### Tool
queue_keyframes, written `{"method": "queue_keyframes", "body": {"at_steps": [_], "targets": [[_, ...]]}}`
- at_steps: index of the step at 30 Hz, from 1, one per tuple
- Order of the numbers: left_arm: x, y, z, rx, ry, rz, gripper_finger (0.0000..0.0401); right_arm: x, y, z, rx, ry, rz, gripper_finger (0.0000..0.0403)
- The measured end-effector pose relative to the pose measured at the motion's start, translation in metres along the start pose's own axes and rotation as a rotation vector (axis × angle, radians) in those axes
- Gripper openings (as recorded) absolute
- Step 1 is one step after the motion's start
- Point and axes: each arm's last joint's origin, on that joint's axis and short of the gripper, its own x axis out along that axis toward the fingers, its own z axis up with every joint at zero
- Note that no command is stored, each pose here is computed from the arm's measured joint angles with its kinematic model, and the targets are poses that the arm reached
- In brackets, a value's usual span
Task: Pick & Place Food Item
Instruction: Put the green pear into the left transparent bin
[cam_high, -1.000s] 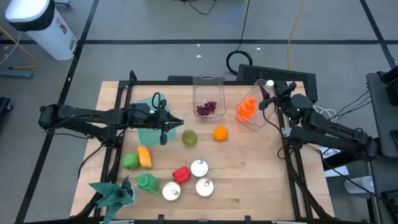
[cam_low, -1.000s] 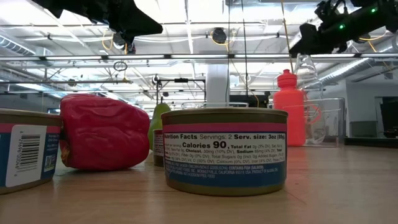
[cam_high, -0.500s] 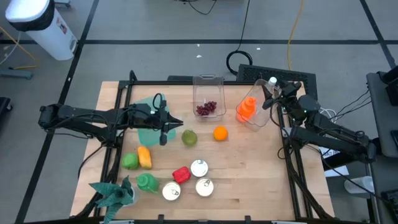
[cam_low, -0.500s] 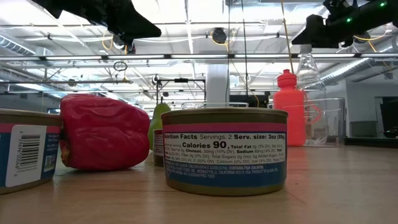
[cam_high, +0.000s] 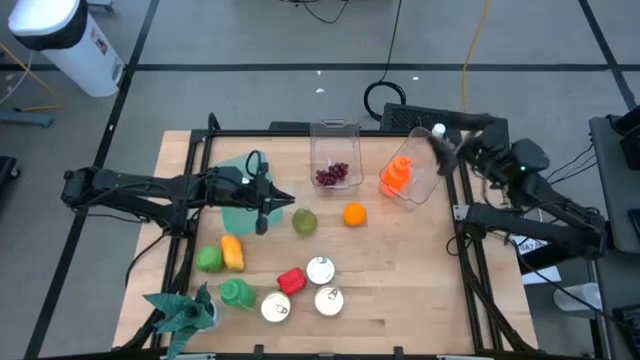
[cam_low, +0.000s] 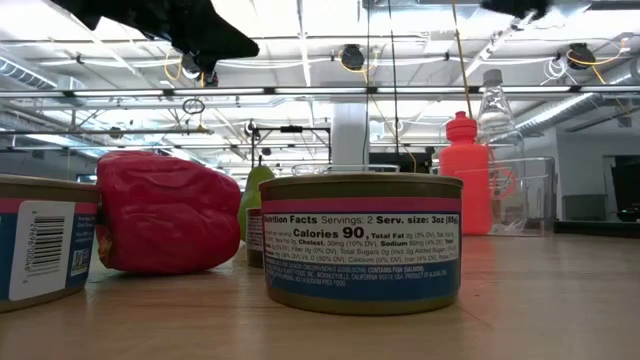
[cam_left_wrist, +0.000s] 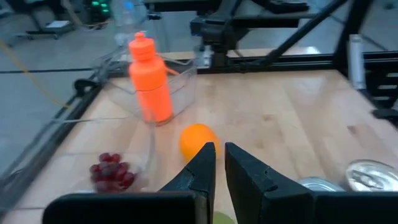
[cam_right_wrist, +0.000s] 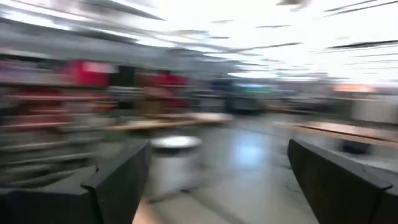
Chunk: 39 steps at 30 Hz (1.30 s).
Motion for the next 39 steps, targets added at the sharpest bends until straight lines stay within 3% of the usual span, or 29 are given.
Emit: {"method": "queue_keyframes", "body": {"at_steps": [3, 5, 8, 13, 15, 24, 30, 39], "targets": [[-0.01, 0.002, 0.004, -0.005, -0.015, 0.054, 0.004, 0.012, 0.012, -0.004, 0.08, 0.029, 0.316, 0.0323], [-0.022, 0.005, 0.009, -0.004, -0.044, 0.085, 0.004, 0.023, 0.019, -0.015, 0.128, 0.075, 0.428, 0.0282], [-0.042, 0.007, 0.014, -0.003, -0.081, 0.111, 0.0037, 0.037, 0.032, -0.046, 0.15, 0.122, 0.517, 0.0199], [-0.068, 0.011, 0.012, 0.018, -0.129, 0.146, 0.0007, 0.047, 0.057, -0.088, 0.135, 0.041, 0.636, 0.0044], [-0.069, 0.012, 0.003, 0.017, -0.138, 0.155, 0.0006, 0.048, 0.067, -0.102, 0.099, 0.037, 0.642, 0.0013], [-0.063, 0.02, -0.035, -0.049, -0.111, 0.191, 0.0008, 0.048, 0.098, -0.128, -0.011, 0.114, 0.664, 0.0003], [-0.063, 0.02, -0.036, -0.05, -0.128, 0.193, 0.0004, 0.05, 0.102, -0.132, -0.029, 0.114, 0.708, 0.0008], [-0.063, 0.02, -0.036, -0.062, -0.126, 0.193, 0.0032, 0.053, 0.105, -0.14, -0.047, 0.128, 0.712, 0.0002]]}}
